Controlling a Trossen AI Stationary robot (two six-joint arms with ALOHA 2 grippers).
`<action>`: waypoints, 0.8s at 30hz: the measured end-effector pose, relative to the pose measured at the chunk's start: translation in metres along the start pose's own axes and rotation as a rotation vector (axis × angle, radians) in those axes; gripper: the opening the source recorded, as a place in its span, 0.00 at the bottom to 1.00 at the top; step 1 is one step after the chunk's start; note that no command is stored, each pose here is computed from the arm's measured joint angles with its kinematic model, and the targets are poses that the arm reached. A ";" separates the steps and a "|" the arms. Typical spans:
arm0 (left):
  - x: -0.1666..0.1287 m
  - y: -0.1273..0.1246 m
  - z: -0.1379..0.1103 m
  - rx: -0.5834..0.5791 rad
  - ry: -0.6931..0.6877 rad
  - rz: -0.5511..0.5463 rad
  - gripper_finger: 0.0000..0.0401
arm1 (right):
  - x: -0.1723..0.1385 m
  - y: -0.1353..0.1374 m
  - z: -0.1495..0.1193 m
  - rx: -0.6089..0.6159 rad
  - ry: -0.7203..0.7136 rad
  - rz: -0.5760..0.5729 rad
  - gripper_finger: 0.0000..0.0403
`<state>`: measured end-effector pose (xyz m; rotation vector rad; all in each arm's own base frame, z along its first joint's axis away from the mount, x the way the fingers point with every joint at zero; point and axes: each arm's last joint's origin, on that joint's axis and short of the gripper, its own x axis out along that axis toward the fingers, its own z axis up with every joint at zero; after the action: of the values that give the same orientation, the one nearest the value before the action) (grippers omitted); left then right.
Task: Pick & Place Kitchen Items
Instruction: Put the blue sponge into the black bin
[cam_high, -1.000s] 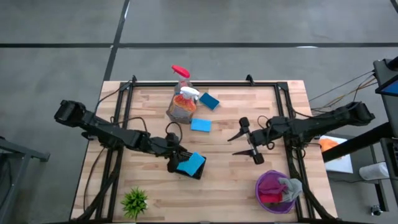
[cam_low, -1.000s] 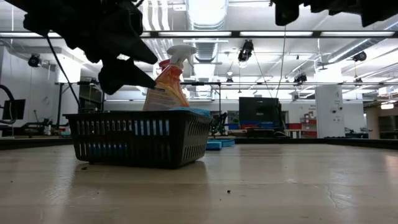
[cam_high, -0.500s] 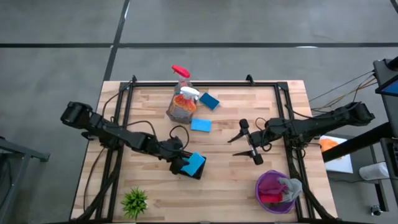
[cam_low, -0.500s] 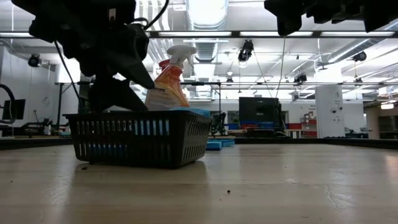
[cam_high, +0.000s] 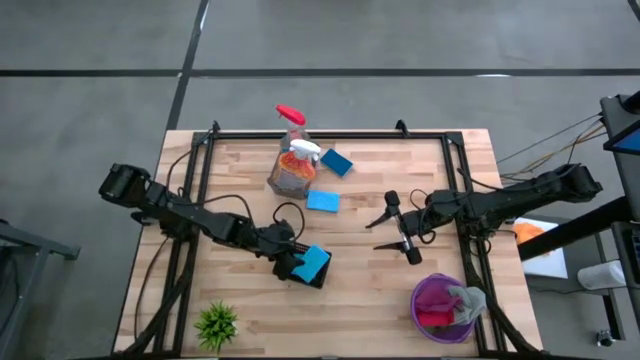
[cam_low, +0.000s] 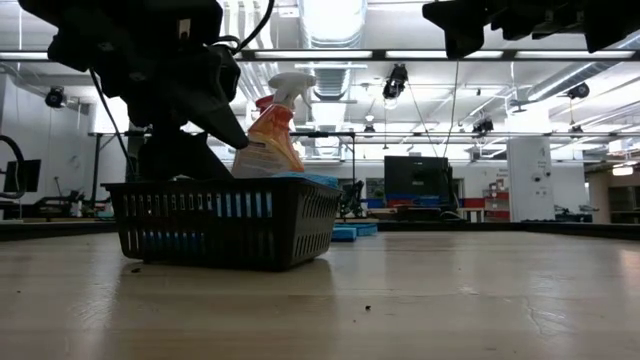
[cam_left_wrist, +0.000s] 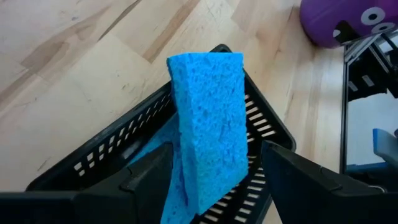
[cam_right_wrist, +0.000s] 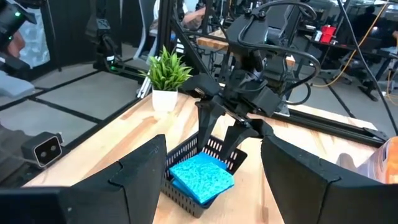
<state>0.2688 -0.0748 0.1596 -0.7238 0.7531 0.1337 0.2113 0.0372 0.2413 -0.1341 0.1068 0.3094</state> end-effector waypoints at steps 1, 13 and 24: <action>0.000 0.000 0.000 -0.003 -0.001 0.000 0.61 | 0.000 0.000 0.000 0.000 0.000 -0.001 0.63; -0.001 -0.010 0.008 0.003 0.027 0.006 0.45 | 0.000 -0.001 0.000 0.000 0.005 -0.019 0.63; 0.034 -0.012 0.006 0.055 0.163 0.048 0.40 | 0.000 0.000 -0.001 0.001 0.012 -0.018 0.63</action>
<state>0.3012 -0.0853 0.1469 -0.6700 0.9265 0.0979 0.2114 0.0367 0.2407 -0.1360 0.1181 0.2907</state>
